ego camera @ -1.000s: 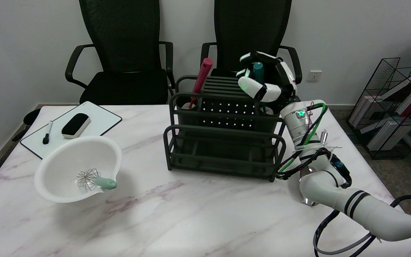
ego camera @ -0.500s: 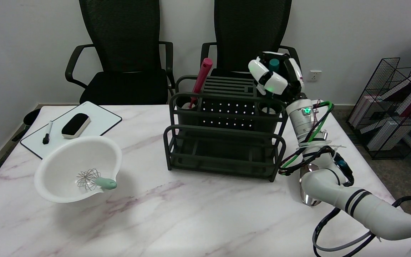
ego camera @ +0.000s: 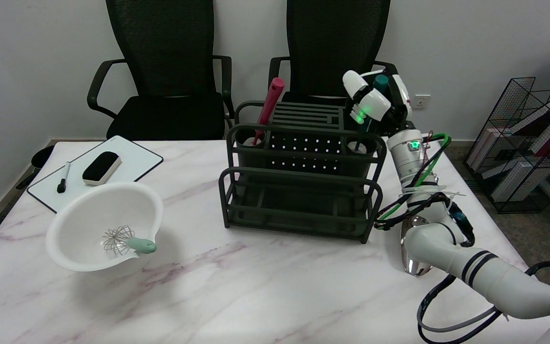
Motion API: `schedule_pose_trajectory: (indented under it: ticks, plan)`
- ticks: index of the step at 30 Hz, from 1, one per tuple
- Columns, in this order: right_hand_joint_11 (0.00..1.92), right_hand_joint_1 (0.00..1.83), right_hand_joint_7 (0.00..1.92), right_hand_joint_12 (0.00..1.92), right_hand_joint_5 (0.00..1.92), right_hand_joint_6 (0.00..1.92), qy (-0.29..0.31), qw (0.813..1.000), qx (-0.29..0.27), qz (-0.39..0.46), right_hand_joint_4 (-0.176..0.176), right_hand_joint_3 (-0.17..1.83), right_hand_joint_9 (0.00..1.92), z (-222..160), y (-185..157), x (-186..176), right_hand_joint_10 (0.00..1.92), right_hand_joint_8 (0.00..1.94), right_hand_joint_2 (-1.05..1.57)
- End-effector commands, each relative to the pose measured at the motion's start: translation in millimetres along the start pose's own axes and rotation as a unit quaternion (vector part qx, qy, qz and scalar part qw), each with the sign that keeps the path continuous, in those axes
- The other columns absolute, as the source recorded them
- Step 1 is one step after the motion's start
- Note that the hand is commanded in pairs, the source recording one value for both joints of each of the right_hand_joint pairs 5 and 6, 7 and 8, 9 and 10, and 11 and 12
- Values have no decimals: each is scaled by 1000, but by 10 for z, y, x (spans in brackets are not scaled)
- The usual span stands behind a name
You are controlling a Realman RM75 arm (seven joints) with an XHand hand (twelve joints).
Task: Pick up the blue sponge bottle brush.
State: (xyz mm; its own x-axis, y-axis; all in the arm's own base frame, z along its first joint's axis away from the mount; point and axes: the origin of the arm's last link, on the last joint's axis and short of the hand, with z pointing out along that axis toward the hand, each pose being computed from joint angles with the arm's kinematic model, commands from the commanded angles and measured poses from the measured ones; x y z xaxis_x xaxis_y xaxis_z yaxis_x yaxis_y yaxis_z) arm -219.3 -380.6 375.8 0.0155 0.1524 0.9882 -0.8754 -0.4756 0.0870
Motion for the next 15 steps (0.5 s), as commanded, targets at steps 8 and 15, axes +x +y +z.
schedule_pose_trajectory:
  ticks: [8,15]
  plan:
    - [1920,924,1920,1920,1920,1920,12,998,30,59,0,711,1920,263,-360,201,1920,1920,1396]
    - [1920,917,1920,1920,1920,1920,-7,991,-29,130,0,761,1920,399,-487,332,1920,1920,1412]
